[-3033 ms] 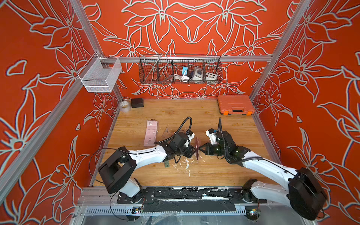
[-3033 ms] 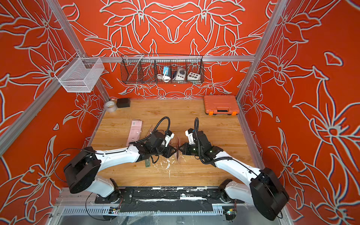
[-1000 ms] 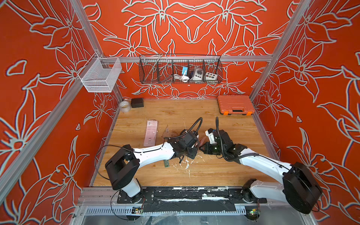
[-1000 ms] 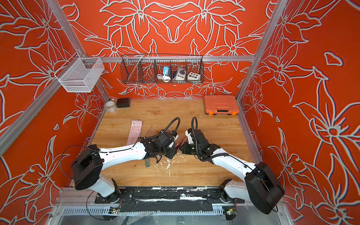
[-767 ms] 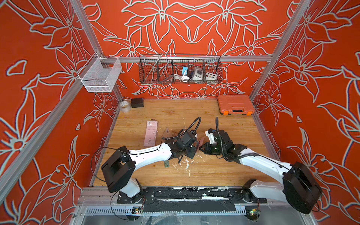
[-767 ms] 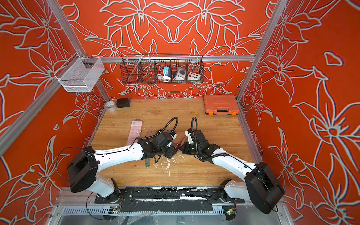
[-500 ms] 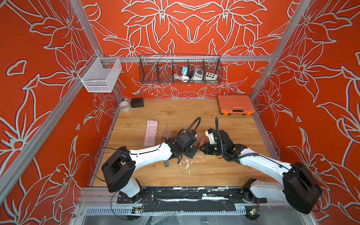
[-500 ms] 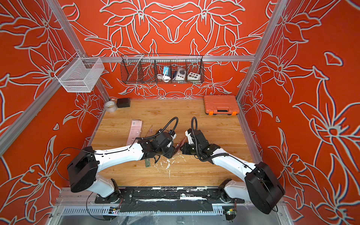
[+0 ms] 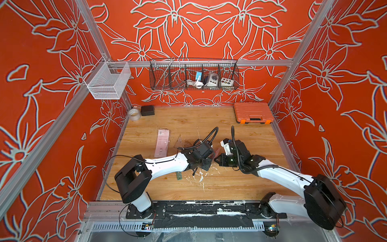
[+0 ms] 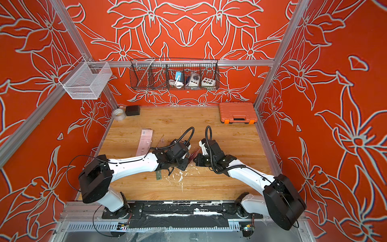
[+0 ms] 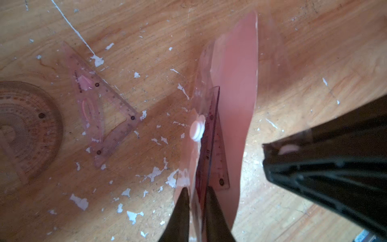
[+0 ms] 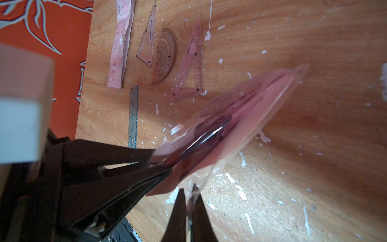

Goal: Open the ruler set and take out the ruler
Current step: Open the ruler set bag.

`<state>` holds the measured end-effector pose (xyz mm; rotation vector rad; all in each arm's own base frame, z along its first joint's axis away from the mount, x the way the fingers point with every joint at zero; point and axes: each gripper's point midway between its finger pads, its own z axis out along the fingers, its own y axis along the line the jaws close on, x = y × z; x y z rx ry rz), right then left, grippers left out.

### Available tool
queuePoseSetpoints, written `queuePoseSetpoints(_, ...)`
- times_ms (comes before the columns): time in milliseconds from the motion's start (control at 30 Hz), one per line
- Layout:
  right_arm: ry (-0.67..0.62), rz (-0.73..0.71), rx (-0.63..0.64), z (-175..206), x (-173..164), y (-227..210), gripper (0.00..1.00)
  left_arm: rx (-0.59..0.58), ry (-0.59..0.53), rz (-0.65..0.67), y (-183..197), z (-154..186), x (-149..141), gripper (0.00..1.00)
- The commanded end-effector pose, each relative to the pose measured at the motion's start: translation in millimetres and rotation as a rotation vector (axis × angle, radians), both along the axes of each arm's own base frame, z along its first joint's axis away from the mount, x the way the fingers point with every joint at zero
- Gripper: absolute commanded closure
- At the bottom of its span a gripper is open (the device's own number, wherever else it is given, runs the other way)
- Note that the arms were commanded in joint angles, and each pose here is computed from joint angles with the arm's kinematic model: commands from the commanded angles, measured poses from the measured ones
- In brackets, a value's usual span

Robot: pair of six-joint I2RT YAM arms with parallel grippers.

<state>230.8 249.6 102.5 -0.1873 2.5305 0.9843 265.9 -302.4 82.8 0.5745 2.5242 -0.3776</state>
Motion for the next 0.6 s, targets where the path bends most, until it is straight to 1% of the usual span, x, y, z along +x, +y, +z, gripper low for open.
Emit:
queuePoseSetpoints(0, -0.044, 0.008, 0.01, 7.1, 6.5, 3.5, 1.0, 0.055, -0.008, 0.027, 11.5, -6.7, 2.1, 0.81)
queuePoseSetpoints(67, -0.033, 0.019, 0.009, 2.4, 5.1, 5.1, 1.0, 0.072, -0.002, 0.034, 12.6, -11.0, 3.2, 0.7)
queuePoseSetpoints(167, -0.025, 0.026, 0.004, -1.8, 4.1, 6.3, 1.0, 0.092, 0.002, 0.051, 15.2, -15.2, 4.1, 0.73)
queuePoseSetpoints(200, -0.026, 0.027, 0.001, -2.4, 3.9, 6.1, 1.0, 0.086, -0.001, 0.054, 15.3, -15.1, 4.3, 0.81)
queuePoseSetpoints(233, -0.027, 0.025, -0.002, -3.2, 4.1, 5.5, 1.0, 0.081, -0.004, 0.058, 15.8, -14.5, 4.3, 0.88)
queuePoseSetpoints(333, -0.029, 0.02, -0.007, -2.9, 4.5, 4.5, 1.0, 0.055, -0.015, 0.067, 16.3, -10.5, 4.1, 0.95)
queuePoseSetpoints(367, -0.03, 0.02, -0.006, -2.5, 4.5, 4.5, 1.0, 0.051, -0.02, 0.073, 16.9, -9.1, 3.9, 1.0)
queuePoseSetpoints(500, -0.033, 0.018, -0.015, -1.9, 6.2, 4.2, 1.0, 0.052, -0.028, 0.083, 19.3, -4.7, 4.5, 1.0)
queuePoseSetpoints(567, -0.031, 0.005, -0.032, -4.2, 8.1, 1.9, 1.0, 0.053, -0.05, 0.109, 25.4, 0.1, 6.1, 1.0)
